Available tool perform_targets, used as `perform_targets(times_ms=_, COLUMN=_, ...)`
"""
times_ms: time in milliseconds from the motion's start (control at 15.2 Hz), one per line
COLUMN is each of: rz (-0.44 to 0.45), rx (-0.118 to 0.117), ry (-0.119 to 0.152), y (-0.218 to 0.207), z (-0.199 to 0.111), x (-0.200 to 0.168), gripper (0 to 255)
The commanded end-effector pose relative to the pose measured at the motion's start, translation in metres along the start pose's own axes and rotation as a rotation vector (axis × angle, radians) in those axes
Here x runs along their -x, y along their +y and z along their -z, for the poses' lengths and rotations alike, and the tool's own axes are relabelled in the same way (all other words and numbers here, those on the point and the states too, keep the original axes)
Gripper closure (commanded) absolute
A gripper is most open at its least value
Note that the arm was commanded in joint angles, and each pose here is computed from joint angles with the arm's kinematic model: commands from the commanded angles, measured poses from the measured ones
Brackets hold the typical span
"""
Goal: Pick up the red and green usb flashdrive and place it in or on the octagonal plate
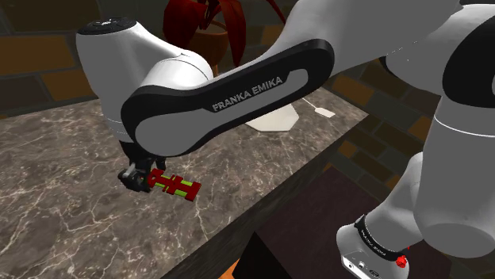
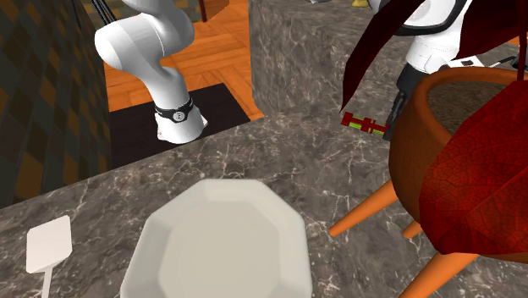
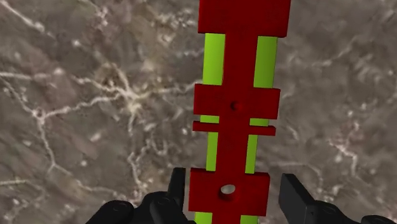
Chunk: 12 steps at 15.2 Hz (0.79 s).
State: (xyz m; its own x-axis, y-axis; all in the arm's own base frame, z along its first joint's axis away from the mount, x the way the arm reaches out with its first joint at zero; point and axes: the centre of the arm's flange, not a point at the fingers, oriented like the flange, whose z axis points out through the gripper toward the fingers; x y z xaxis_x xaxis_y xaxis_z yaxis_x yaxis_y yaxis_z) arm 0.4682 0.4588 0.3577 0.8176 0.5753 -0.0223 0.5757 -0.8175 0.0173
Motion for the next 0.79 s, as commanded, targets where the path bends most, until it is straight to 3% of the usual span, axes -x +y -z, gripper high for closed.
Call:
perform_targets(times_ms=0, rz=-0.001, rx=0.003, ry=-0.004, y=0.002, z=-0.002, x=0.0, gripper=255)
perform_targets(times_ms=528, rz=-0.001, rx=0.003, ry=-0.004, y=0.002, z=-0.002, x=0.0, gripper=255)
perform_targets(times_ms=726, rz=-0.001, rx=0.003, ry=-0.004, y=0.002, z=0.013, x=0.0, gripper=255)
